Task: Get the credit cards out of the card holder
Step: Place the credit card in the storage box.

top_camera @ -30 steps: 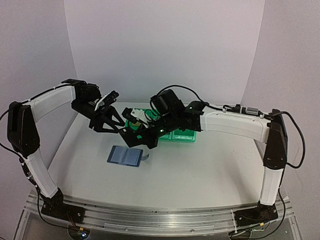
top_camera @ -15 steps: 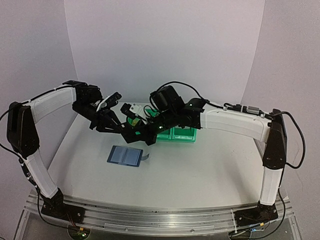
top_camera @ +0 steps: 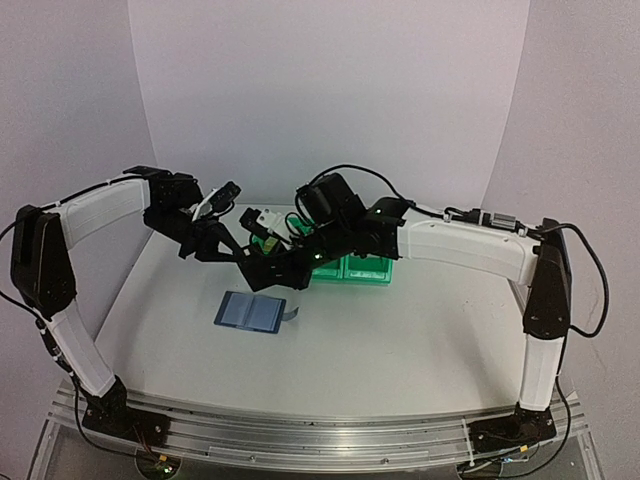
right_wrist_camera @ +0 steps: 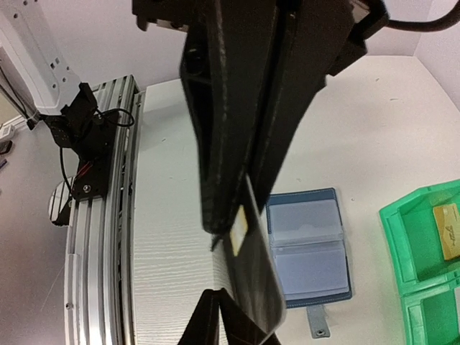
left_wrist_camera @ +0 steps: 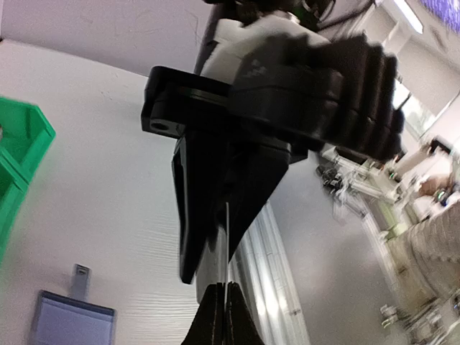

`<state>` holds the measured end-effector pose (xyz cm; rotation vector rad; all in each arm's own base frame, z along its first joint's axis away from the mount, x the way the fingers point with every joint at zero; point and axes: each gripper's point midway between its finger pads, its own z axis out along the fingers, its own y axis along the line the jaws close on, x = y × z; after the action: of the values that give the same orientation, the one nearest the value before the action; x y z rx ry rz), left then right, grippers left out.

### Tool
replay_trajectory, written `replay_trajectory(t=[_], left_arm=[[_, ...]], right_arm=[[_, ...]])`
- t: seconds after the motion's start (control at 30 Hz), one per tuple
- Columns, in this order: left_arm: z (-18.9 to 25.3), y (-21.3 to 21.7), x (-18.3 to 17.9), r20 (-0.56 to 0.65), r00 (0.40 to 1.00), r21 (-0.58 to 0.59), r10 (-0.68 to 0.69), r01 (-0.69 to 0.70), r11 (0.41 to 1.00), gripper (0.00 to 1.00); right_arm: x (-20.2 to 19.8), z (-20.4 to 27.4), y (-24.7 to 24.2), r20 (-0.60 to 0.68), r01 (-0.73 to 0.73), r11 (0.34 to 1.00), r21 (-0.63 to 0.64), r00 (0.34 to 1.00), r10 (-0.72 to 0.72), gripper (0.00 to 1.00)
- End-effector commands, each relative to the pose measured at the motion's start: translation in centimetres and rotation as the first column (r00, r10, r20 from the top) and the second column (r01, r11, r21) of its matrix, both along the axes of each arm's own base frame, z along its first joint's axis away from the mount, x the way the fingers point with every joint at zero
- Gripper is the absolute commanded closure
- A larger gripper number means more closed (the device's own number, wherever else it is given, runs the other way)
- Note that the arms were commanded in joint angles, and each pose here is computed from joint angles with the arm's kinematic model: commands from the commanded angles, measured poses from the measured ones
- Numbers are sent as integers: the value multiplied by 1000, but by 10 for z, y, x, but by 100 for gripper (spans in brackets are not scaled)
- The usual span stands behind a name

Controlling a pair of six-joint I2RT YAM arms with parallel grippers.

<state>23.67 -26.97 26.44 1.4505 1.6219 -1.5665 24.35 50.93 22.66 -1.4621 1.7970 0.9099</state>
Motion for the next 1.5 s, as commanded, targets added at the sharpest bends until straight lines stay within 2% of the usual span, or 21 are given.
replay_trajectory(t=[0.0,0.03,0.07,0.17,0.23,0.33,0.47,0.53,0.67,0.83,0.97,1.27,1.47], left_arm=[[4,5,23,-343,925,31,167,-167,986,100],[-4,10,43,-430,857,109,283,-262,959,100],[-11,14,63,-444,810,145,383,-357,923,100],[-14,28,101,-527,636,218,564,-540,813,100],[-16,29,112,-591,529,269,609,-582,767,100],[-18,29,117,-646,430,311,630,-606,732,100],[-16,23,112,-655,389,346,647,-608,715,100],[-16,19,108,-663,373,361,649,-600,713,100],[-15,18,105,-666,354,376,657,-601,705,100],[-12,18,104,-670,352,371,653,-603,706,100],[-13,18,103,-675,348,373,650,-599,708,100],[-15,15,100,-681,350,372,643,-591,716,100],[-12,12,97,-684,365,360,632,-584,727,100]], right_arm=[[64,22,-17,187,335,942,-9,926,-327,49],[76,28,-26,232,409,913,-4,888,-397,45],[88,36,-35,277,476,879,8,844,-459,43],[96,58,-45,438,576,815,66,717,-542,38],[82,68,-33,546,544,832,107,668,-506,37],[56,60,-15,635,457,882,118,648,-421,37],[51,49,3,681,426,896,128,618,-392,38],[55,41,15,738,458,883,103,560,-377,39],[68,26,27,823,544,837,61,447,-351,42],[88,18,21,887,668,742,52,311,-342,48],[95,14,14,909,723,688,57,248,-335,56],[108,11,12,921,755,651,77,195,-336,74],[118,8,8,917,762,643,81,196,-348,98]])
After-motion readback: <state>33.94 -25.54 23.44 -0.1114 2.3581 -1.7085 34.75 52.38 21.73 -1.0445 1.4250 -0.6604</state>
